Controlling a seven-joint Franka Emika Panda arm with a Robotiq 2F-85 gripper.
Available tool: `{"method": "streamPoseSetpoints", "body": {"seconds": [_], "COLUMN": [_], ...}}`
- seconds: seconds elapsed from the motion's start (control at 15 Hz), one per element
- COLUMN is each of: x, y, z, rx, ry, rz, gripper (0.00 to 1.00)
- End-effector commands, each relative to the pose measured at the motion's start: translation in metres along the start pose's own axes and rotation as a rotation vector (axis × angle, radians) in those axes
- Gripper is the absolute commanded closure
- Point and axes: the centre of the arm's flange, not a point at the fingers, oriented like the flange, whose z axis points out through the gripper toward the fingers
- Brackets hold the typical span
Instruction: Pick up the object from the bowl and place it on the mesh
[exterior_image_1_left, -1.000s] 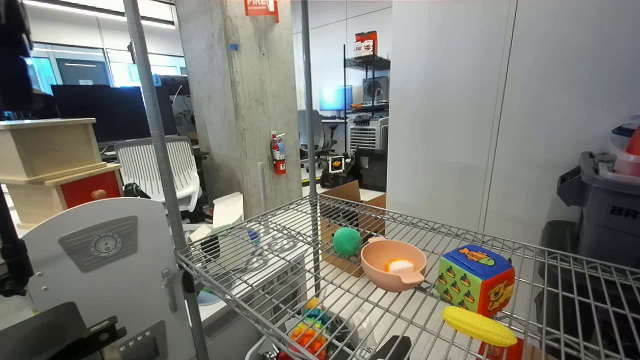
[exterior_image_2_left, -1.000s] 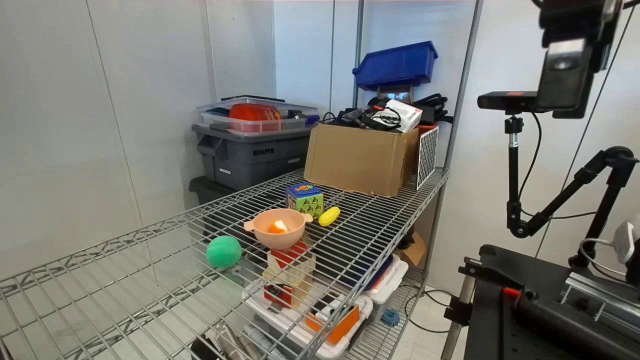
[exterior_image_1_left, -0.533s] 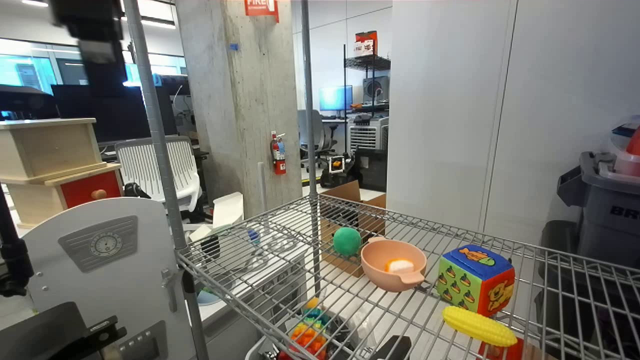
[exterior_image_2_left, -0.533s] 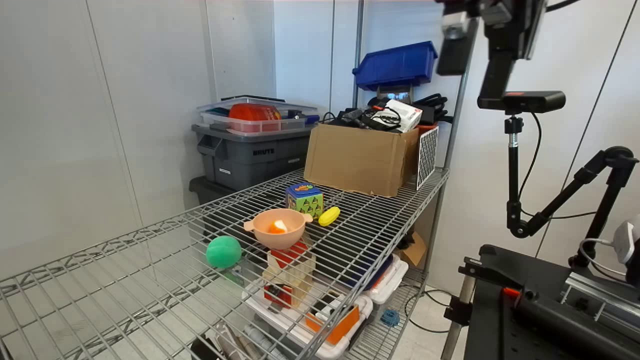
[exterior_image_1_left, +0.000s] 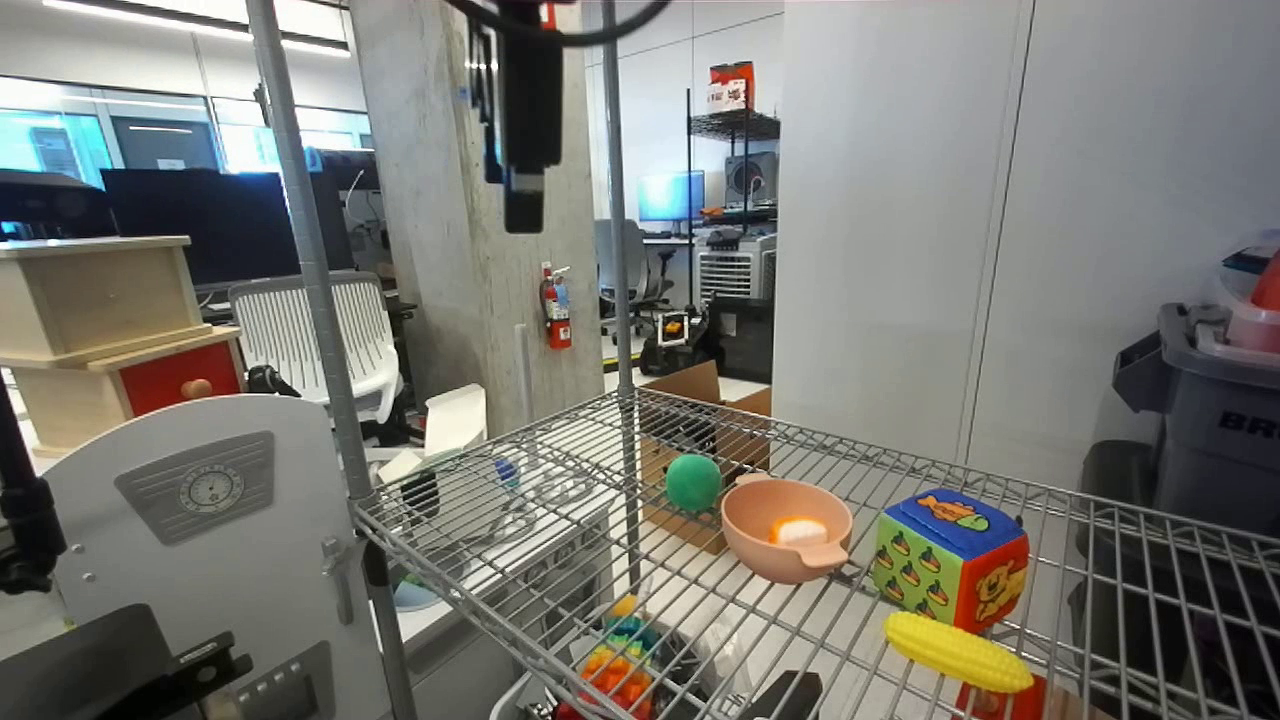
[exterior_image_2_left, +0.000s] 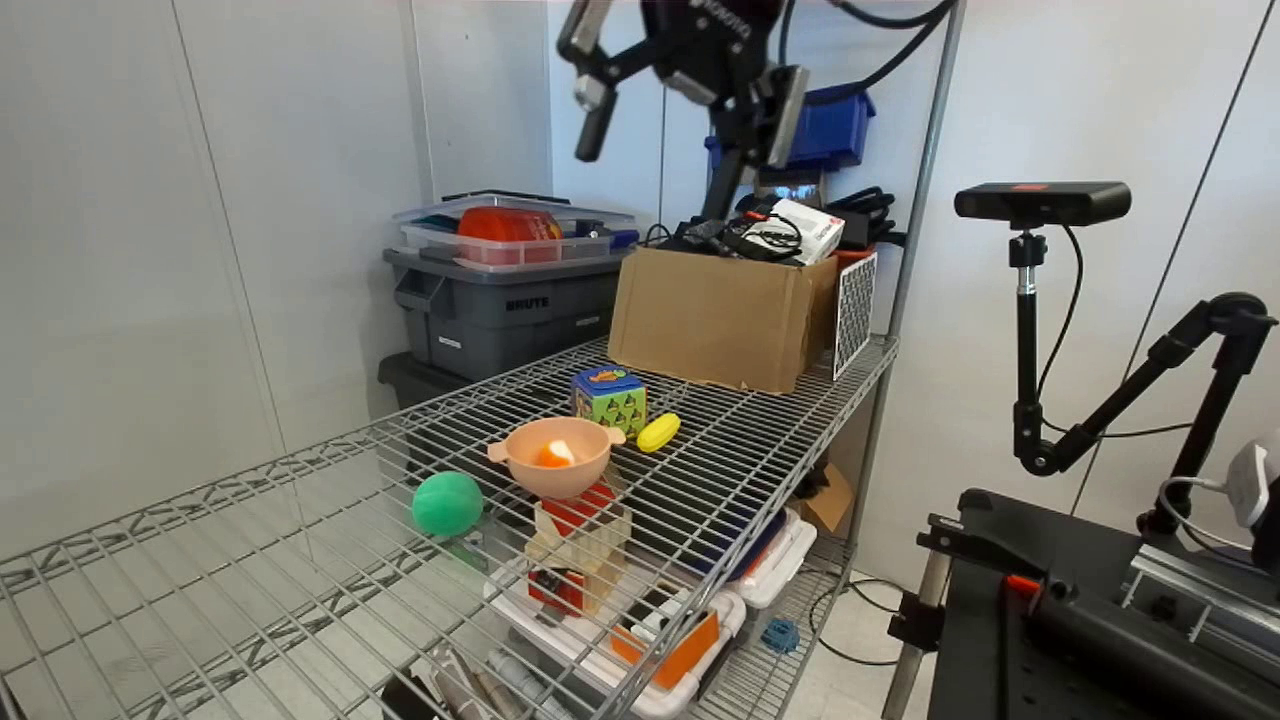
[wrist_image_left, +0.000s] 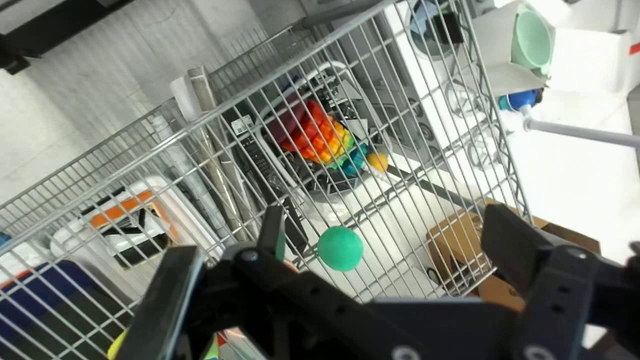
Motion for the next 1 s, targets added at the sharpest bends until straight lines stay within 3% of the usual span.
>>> {"method": "streamPoseSetpoints", "body": {"seconds": [0.0,0.27,0.53,0.73,0.93], "x": [0.082,0.163,0.238,0.256,0.256], "y": [-0.033,-0.021,0.018,0.042,0.048], "z": [0.034,0.069,0.102,0.140,0.197], "rx": [0.073,0.090,0.051,0.007,-0.066], "ry": [0.023,0.128,0.167,0.197,0.160], "rz": [0.136,0.295,0.435,0.488,0.525], "gripper": [0.00,0.00,0.00,0.00,0.00]}}
